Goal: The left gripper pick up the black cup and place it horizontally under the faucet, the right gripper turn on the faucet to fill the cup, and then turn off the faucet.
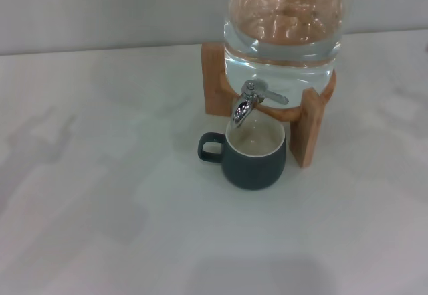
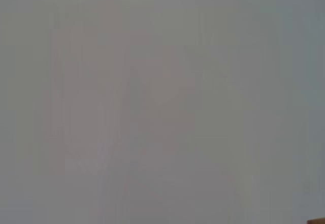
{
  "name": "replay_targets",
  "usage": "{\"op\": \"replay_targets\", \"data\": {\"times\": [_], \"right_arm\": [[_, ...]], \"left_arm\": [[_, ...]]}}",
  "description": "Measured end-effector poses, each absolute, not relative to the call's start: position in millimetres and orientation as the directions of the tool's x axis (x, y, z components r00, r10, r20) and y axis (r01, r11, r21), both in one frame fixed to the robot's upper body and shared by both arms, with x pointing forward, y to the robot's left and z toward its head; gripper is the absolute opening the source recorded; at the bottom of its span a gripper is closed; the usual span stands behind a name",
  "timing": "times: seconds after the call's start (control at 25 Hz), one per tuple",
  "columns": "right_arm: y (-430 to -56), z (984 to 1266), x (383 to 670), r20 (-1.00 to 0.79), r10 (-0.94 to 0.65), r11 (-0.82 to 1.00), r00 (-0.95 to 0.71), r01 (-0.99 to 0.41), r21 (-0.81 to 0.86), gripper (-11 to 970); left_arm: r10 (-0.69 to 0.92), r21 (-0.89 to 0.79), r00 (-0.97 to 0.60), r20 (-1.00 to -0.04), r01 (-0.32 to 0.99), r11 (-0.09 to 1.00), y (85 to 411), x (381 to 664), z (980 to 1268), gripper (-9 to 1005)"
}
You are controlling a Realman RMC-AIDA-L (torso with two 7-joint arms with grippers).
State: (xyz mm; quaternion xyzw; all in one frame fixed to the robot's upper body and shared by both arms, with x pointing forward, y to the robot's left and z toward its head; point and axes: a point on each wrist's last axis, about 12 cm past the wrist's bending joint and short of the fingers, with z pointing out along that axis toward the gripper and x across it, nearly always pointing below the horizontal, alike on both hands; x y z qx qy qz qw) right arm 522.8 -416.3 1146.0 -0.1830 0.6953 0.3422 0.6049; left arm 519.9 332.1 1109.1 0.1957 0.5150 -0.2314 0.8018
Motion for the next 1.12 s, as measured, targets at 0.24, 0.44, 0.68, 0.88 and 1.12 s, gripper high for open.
{"op": "replay_targets", "data": {"times": [0.24, 0.44, 0.68, 0.88, 1.12], "right_arm": [[-482, 1159, 511, -0.979, 0.187, 0.895, -0.078, -0.397, 0.202, 843], [-508, 1170, 500, -0.983, 0.184, 0.942, -0.015, -0.284, 0.180, 843], [-509, 1165, 494, -0.984, 0.179, 0.949, -0.019, -0.262, 0.177, 843], [-505, 1162, 495, -0.983, 0.183, 0.947, -0.021, -0.265, 0.182, 843], [-505, 1158, 491, -0.982, 0.190, 0.950, -0.025, -0.249, 0.190, 843]], "left_arm": [[-0.181, 0.089, 0.383, -0.906, 0.590, 0.802, 333, 512, 1111, 514], [-0.185, 0.113, 0.430, -0.884, 0.578, 0.808, 345, 487, 1110, 516], [-0.182, 0.081, 0.461, -0.869, 0.496, 0.865, 363, 461, 1104, 519], [-0.190, 0.084, 0.496, -0.847, 0.479, 0.874, 367, 450, 1105, 532], [-0.260, 0.010, 0.448, -0.855, 0.515, 0.857, 367, 451, 1103, 539]]}}
